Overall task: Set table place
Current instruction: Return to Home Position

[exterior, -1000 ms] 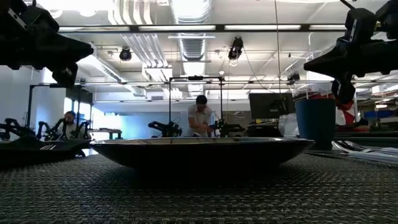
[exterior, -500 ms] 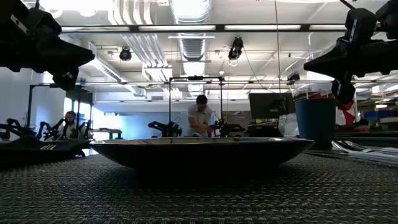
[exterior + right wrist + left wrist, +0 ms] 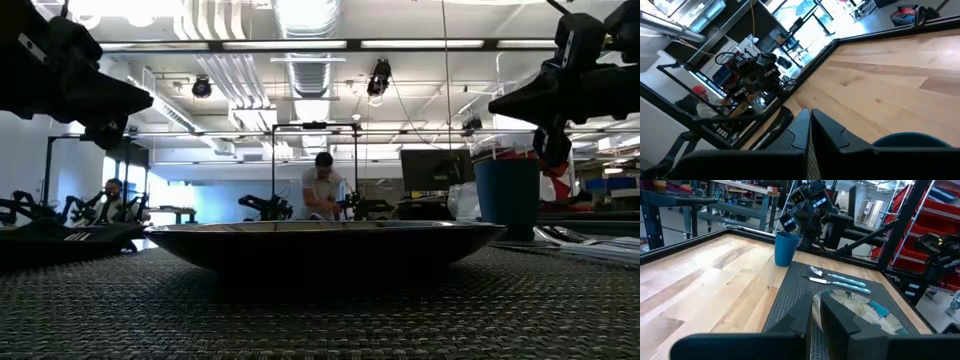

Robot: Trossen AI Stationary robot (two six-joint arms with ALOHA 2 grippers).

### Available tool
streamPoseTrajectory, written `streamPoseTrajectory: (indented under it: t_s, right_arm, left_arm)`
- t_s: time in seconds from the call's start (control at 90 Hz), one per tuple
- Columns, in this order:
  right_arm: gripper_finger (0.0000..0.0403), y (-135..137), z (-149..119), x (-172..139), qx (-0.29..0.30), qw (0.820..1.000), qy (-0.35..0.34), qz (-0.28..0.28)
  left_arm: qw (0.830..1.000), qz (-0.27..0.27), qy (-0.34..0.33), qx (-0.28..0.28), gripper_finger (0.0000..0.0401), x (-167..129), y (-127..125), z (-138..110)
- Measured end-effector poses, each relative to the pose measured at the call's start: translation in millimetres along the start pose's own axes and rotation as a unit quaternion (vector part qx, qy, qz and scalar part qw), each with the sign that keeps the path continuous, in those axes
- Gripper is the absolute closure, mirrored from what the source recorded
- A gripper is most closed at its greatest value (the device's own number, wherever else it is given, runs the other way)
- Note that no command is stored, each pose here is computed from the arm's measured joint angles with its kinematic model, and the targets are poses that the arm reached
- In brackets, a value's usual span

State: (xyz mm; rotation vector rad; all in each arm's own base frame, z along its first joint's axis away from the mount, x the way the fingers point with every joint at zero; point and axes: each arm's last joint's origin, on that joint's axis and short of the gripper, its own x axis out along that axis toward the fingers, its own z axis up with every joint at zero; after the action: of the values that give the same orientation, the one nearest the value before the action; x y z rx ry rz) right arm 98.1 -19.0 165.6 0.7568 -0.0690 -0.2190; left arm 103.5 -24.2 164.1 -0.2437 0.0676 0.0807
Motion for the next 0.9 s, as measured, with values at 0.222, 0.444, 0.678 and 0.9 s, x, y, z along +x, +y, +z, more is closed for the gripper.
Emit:
streamPoseTrajectory:
  t_s: [0.222,0.444,0.678,0.9]
  right_arm:
    - [0.0403,0.0,0.0,0.0,0.000,1.000,0.000,0.000]
    - [0.0403,0.0,0.0,0.0,0.000,1.000,0.000,0.000]
    - [0.0403,0.0,0.0,0.0,0.000,1.000,0.000,0.000]
    - [0.0403,-0.1,-0.1,0.0,0.000,1.000,0.000,0.000]
  left_arm:
    - [1.000,0.003,0.011,0.005,0.0378,1.6,-0.1,-2.2]
    - [1.000,0.006,0.020,0.009,0.0378,2.7,-0.1,-3.9]
    - [0.999,0.008,0.028,0.013,0.0378,3.8,-0.2,-5.6]
    - [0.999,0.010,0.034,0.015,0.0378,4.5,-0.2,-6.7]
